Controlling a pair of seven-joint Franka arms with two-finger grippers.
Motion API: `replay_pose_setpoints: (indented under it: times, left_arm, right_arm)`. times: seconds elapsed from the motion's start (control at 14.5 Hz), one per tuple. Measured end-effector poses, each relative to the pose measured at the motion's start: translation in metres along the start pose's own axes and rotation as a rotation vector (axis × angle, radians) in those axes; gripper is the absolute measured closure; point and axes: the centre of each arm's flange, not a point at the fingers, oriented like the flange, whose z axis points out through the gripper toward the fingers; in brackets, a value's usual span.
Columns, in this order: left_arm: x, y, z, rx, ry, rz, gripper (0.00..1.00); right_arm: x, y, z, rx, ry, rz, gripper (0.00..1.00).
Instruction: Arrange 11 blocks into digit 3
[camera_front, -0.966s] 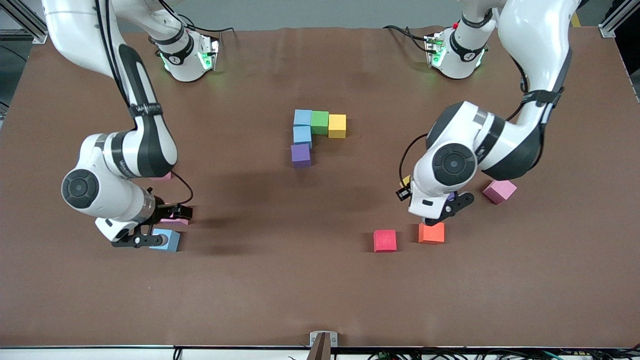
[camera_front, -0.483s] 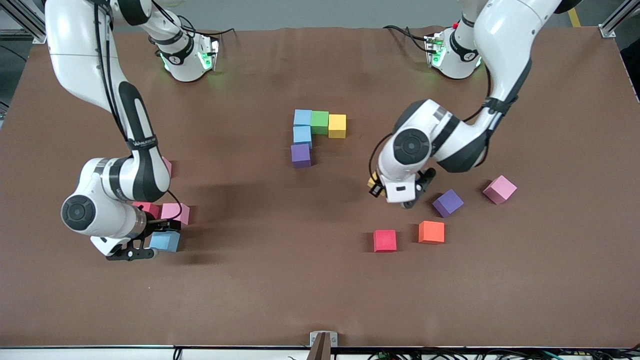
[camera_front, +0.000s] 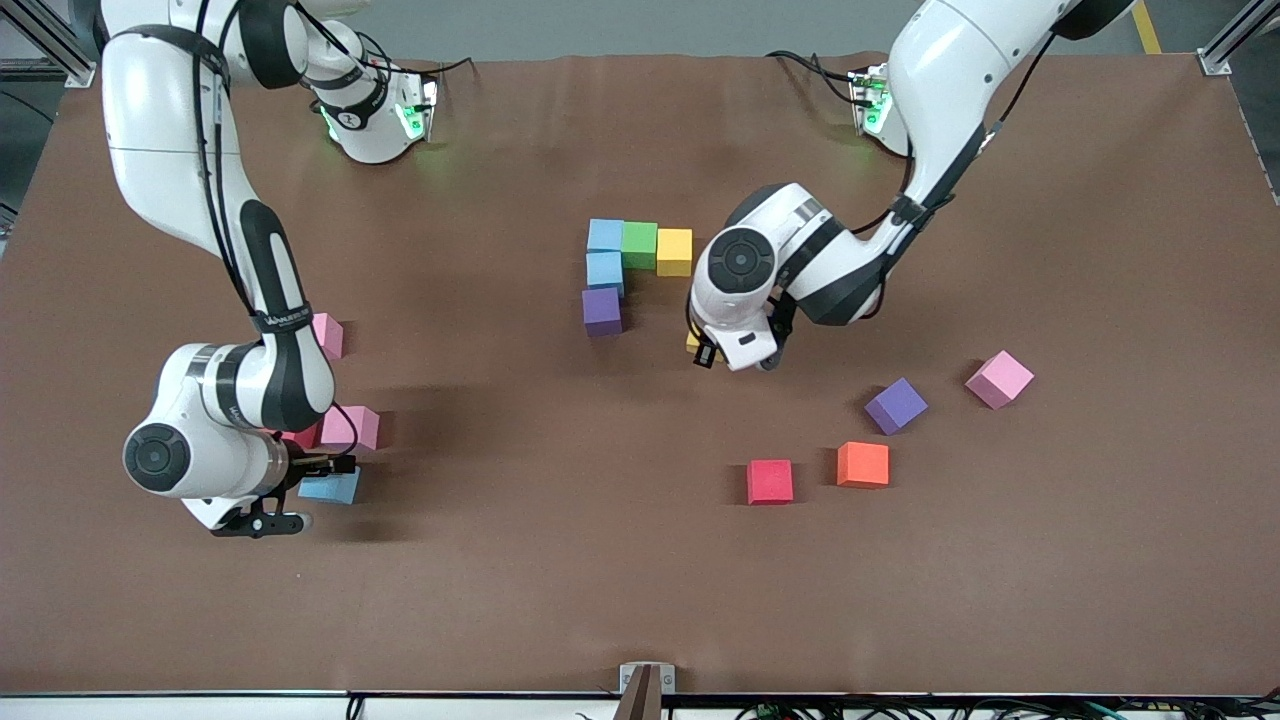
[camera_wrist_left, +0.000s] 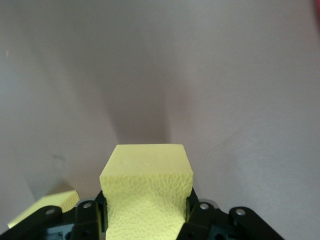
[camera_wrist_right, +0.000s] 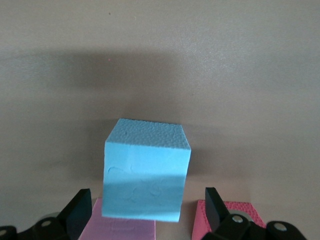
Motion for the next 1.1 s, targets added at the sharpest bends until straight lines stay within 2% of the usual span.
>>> replay_pose_setpoints:
  times: [0.21, 0.48, 0.62, 0.69, 0.76, 0.9, 1.1]
  left_arm:
    - [-0.026, -0.007, 0.011, -0.034, -0.02, -0.173, 0.44]
    - [-0.059, -0.026, 0.027, -0.091, -0.038, -0.304, 0.44]
    - [-0.067, -0.033, 0.034, -0.111, -0.034, -0.372, 0.44]
    - [-0.068, -0.035, 0.035, -0.126, -0.023, -0.392, 0.44]
    - [-0.069, -0.036, 0.037, -0.138, -0.013, -0.387, 0.44]
    - [-0.077, -0.041, 0.042, -0.166, 0.008, -0.357, 0.44]
    - [-0.085, -0.046, 0.054, -0.195, 0.038, -0.298, 0.44]
  right_arm:
    - [0.006, -0.003, 0.009, 0.008, 0.0, 0.005, 0.0]
    - [0.011, -0.004, 0.013, 0.027, 0.011, 0.018, 0.02]
    - [0.012, 0.001, 0.013, 0.027, 0.016, 0.024, 0.13]
    - [0.013, 0.003, 0.013, 0.027, 0.017, 0.026, 0.13]
    - [0.013, 0.004, 0.014, 0.027, 0.016, 0.027, 0.19]
    - [0.013, 0.004, 0.013, 0.027, 0.018, 0.021, 0.42]
    - [0.015, -0.002, 0.01, 0.032, 0.025, -0.02, 0.46]
